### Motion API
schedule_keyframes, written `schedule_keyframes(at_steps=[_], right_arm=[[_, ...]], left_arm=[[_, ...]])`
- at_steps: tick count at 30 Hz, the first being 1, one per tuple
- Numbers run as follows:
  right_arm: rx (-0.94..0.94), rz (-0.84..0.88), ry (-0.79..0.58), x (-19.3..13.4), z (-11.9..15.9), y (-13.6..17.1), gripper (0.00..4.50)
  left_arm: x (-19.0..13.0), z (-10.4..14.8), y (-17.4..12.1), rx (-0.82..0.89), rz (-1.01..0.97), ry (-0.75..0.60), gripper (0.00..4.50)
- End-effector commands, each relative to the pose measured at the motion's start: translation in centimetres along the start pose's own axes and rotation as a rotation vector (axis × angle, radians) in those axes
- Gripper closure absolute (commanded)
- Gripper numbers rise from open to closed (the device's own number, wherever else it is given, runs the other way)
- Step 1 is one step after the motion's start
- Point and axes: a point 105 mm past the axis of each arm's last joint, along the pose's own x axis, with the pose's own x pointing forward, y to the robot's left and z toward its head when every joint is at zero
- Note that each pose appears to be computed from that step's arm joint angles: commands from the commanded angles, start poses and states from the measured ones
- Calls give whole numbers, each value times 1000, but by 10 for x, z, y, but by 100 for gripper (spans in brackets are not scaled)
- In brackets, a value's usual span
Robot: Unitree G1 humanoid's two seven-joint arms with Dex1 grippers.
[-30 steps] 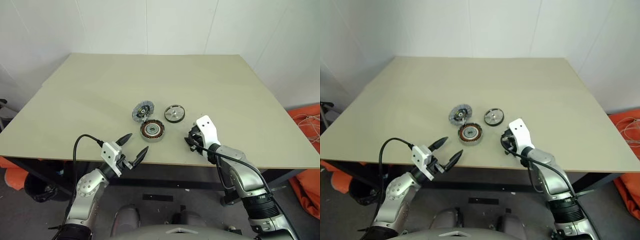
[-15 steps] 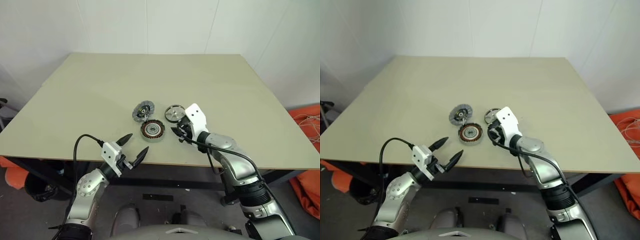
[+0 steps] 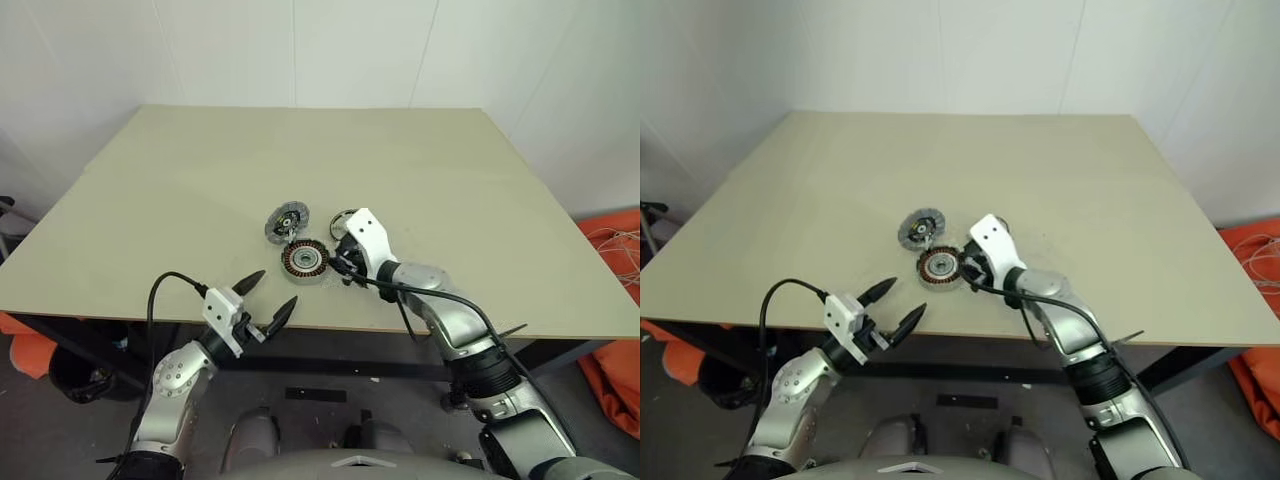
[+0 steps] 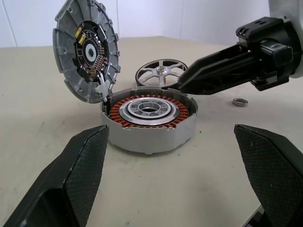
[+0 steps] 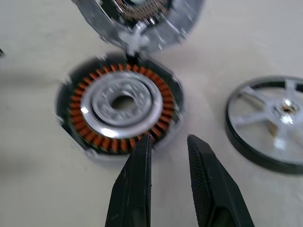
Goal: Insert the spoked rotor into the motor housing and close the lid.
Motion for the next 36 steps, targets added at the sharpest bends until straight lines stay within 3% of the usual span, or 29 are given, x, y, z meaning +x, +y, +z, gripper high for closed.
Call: schedule_keyframes(at_steps=[1, 12, 27, 28, 30, 31, 36], right_arm=[[-20, -45, -19, -14, 1, -13, 323], [-3, -120, 33, -32, -21, -35, 323], [31, -113, 47, -40, -30, -37, 323], [33, -114, 44, -40, -29, -37, 283], [28, -122, 43, -39, -28, -38, 261], [22, -124, 46, -39, -28, -38, 219], [5, -131, 59, -39, -30, -38, 219]], left_arm=[[2, 14, 0, 30, -5, -48, 0], [4, 18, 0, 21, -9, -50, 0], [4, 22, -1, 12, -3, -47, 0], [4, 22, -1, 10, -3, -46, 0], [4, 21, -1, 7, -3, -44, 0], [4, 20, -1, 6, -4, -43, 0], [3, 19, 0, 5, -2, -41, 0]])
